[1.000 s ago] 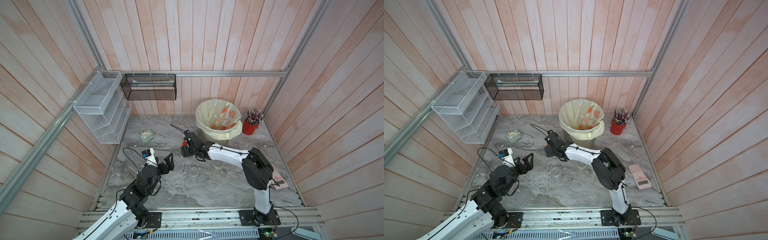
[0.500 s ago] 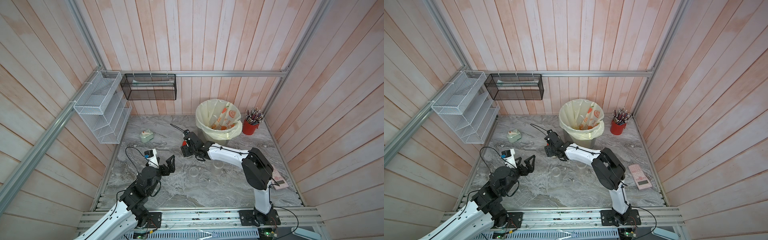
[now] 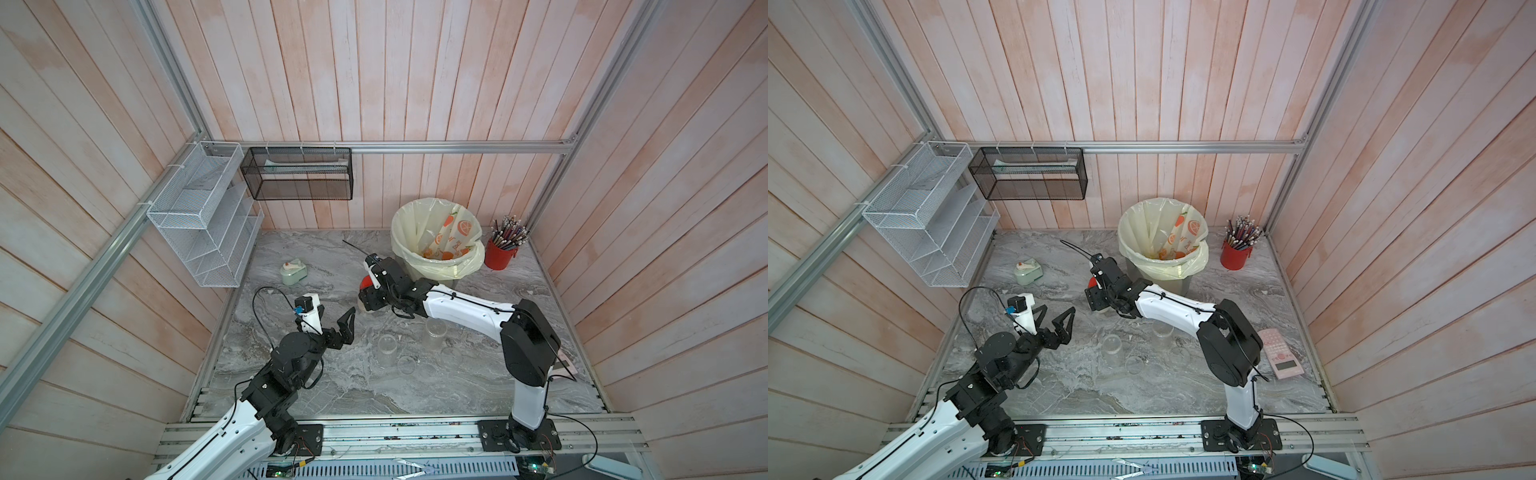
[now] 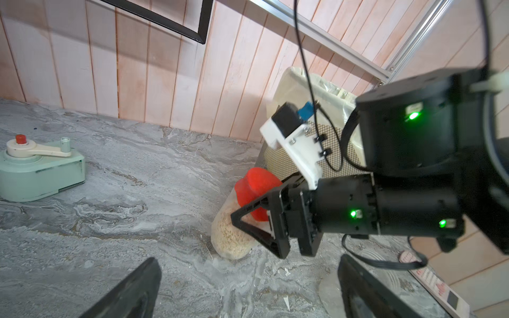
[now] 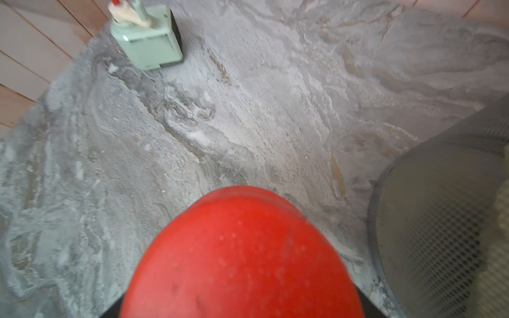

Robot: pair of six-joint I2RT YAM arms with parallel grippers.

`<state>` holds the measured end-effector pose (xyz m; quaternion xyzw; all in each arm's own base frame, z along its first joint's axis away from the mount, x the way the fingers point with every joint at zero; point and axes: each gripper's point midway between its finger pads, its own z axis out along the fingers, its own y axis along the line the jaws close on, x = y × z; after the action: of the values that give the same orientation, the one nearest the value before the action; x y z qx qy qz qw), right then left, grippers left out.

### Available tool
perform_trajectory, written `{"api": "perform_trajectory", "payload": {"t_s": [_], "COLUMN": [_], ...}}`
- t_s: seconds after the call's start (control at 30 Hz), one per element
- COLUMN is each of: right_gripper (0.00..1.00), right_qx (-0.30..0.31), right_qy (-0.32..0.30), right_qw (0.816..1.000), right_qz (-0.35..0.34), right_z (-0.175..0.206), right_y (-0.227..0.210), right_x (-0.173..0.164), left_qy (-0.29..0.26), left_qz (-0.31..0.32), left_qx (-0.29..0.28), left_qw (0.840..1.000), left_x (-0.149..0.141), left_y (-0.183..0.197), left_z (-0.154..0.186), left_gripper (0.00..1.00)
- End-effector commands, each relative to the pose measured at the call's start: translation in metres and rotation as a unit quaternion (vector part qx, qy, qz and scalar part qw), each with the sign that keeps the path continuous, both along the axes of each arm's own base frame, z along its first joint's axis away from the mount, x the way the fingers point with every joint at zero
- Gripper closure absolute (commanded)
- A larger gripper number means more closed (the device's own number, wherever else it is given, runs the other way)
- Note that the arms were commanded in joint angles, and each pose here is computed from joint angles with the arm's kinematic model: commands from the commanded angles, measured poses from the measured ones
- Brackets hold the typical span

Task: Empty expired oatmeal from jars
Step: Pick up the jar from the center of the board.

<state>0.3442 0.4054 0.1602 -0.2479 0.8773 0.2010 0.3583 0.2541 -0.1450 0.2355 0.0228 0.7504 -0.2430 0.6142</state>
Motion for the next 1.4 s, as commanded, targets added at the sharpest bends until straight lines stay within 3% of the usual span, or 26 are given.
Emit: {"api": "perform_trajectory", "payload": {"t_s": [0.0,0.17,0.47,0.7,1.0,1.37], "right_gripper": [0.65,0.65,0.65,0.65,0.66,0.66], "right_qx": [0.055,0.065,0.103,0.117,0.138,0.164], "right_qy": [-0.028,-0.023,-0.008,0.008,0.032,0.054], "right_qw": [0.998,0.997,0.994,0.993,0.989,0.983], "right_qz": [0.021,0.032,0.026,0.023,0.039,0.060], "right_z": [0.063,0.098,0.144,0.157,0.165,0.173], "right_y": [0.002,-0.008,-0.041,-0.055,-0.058,-0.061], "right_x": [-0.003,-0.012,-0.025,-0.034,-0.052,-0.074], "left_qy": [-0.046,-0.083,-0.102,-0.123,-0.160,-0.189], "left_qz": [-0.015,-0.022,-0.105,-0.147,-0.165,-0.181], "left_qx": [0.020,0.042,0.085,0.078,0.142,0.170], "left_qw": [0.999,0.995,0.986,0.978,0.963,0.950], "left_x": [0.001,0.004,0.004,0.000,0.007,0.020], "left_y": [-0.005,-0.009,-0.043,-0.060,-0.076,-0.094], "left_z": [0.016,0.029,0.034,0.043,0.048,0.056], "left_gripper": [0.00,0.00,0.00,0.00,0.00,0.00]}}
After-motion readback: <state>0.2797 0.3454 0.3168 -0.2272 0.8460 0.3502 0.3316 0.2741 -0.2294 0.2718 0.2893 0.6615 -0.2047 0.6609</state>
